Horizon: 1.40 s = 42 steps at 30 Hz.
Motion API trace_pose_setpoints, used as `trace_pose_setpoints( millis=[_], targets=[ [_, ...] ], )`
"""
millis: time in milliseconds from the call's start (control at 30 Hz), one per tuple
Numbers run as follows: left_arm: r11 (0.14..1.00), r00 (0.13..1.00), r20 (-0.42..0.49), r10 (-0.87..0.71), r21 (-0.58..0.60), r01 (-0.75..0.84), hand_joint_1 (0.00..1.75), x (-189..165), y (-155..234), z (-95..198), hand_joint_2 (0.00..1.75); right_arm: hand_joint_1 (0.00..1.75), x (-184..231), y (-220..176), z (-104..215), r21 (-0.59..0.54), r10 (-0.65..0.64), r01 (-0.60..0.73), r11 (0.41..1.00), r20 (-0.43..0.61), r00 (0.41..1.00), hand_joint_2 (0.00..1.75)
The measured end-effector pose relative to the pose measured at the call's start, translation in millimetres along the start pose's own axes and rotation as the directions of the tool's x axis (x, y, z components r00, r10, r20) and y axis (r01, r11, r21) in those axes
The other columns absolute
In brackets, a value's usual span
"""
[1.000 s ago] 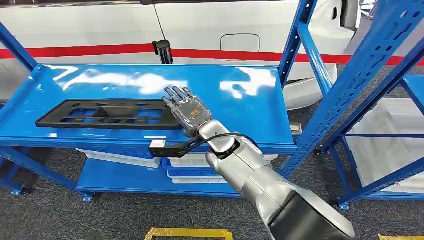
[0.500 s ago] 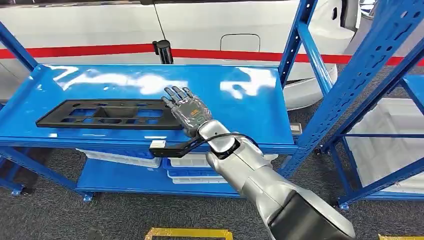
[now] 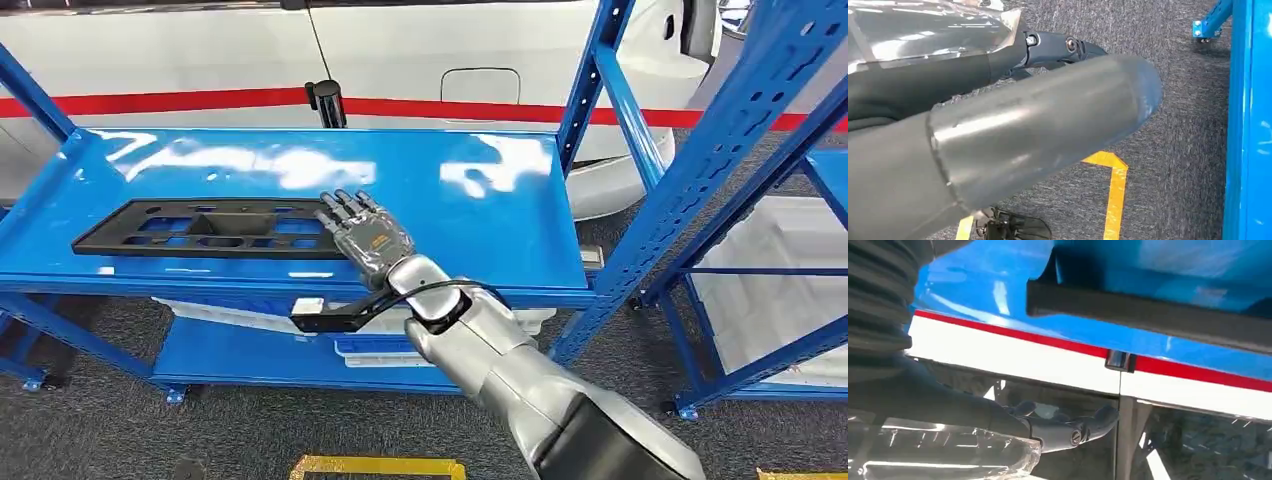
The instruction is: Take the parts from the cabinet and place them on the table.
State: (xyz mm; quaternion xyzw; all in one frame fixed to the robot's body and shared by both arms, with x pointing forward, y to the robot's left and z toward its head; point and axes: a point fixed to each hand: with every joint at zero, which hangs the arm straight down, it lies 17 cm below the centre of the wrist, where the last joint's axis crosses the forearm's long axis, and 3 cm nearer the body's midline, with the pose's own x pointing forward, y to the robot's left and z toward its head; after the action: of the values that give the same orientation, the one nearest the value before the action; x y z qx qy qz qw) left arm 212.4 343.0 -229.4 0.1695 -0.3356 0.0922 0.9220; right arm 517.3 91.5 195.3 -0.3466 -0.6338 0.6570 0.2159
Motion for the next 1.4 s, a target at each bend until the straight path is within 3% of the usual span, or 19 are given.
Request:
trace_pose_setpoints(
  millis=[1400],
  targets=[
    [1.0, 0.999, -0.038, -0.006, 0.014, 0.006, 0.0, -1.7, 0.2, -2.1, 0.0, 0.0, 53.5, -9.3, 1.7, -0.025, 0.022, -0.02, 0.999, 0.09, 0.996, 1.75]
  ],
)
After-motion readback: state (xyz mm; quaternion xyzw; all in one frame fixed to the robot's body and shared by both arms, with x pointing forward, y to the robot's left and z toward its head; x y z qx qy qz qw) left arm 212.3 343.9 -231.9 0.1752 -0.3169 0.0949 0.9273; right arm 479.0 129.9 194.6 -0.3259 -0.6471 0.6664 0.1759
